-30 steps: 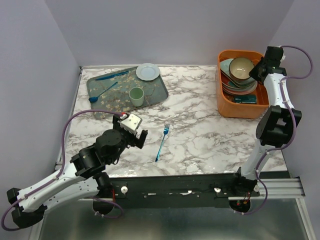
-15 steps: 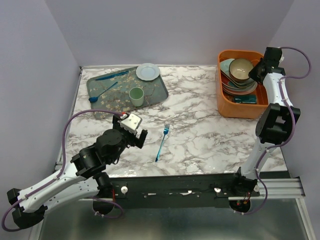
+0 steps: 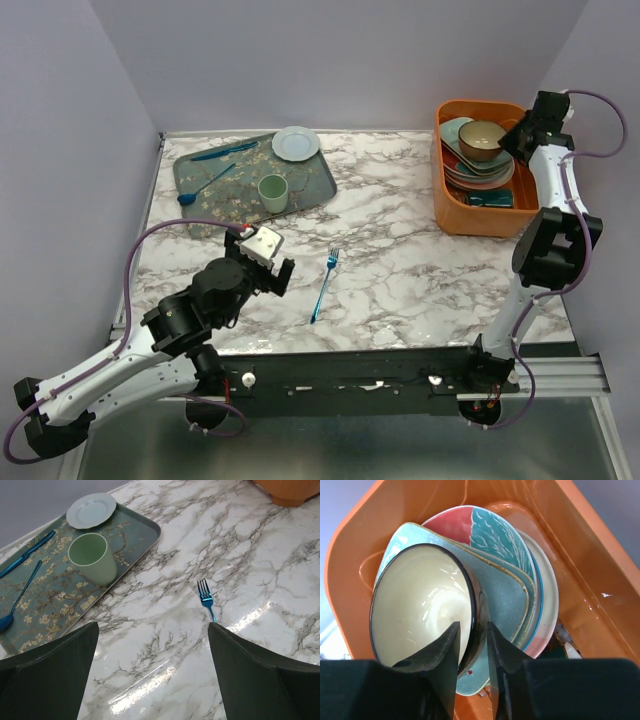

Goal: Place the mixed dishes into the plastic bin
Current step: Place the bowl in the plastic bin.

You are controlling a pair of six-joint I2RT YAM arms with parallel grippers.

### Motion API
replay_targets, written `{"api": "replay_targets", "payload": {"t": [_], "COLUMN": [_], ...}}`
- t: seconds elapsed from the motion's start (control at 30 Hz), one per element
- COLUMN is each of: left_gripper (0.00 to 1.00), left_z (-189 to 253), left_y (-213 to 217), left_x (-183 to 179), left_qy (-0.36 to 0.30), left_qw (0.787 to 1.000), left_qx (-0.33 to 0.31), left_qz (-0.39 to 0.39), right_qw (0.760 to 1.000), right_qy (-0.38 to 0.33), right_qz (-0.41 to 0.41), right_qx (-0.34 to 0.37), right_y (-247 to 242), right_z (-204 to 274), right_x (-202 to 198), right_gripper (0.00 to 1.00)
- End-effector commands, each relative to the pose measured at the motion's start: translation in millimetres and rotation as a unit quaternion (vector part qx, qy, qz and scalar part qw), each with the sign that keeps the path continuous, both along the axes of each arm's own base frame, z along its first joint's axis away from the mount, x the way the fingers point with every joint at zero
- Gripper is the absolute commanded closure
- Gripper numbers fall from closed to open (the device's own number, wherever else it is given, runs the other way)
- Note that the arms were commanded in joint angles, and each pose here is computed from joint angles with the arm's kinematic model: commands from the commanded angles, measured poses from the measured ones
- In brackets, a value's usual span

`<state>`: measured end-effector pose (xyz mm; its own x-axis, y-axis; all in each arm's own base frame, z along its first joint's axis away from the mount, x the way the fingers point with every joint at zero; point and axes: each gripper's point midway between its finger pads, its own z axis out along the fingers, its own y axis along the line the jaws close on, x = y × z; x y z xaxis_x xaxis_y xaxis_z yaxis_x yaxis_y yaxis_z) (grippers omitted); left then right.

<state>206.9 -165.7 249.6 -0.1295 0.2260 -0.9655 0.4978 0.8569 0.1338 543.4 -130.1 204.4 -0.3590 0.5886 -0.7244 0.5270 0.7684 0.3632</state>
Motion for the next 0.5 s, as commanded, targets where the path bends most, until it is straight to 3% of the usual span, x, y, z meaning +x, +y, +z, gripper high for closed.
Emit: {"api": "replay_targets", "payload": {"t": [0.0,0.3,0.47], "left_gripper": [0.01,0.01,0.01], "left_z": [-1.2,0.9,2.6], "left_y": [1.4,3.0,4.3], "left_x": [0.5,0.1,-0.5], "left_qy": [-0.003,-0.003,-0.005], "left_qw": [1.000,1.000,1.000], "left_qx": [0.003,-0.001,-0.007], "left_qz": [-0.001,0.001,0.001], "right_qw": [0.999,0.997,0.993], "right_qy": [-0.047,-0.075,-0.108], "right_qz": [0.004,0.030,0.047], "right_qx": [0.001,0.013,0.018], "right_y": [-1.2,14.6,27.8], "right_z": [37.0,63.9,76.2], "right_x": [4.2,-12.5,-31.5], "right_gripper": [0.60,0.35,0.28]}}
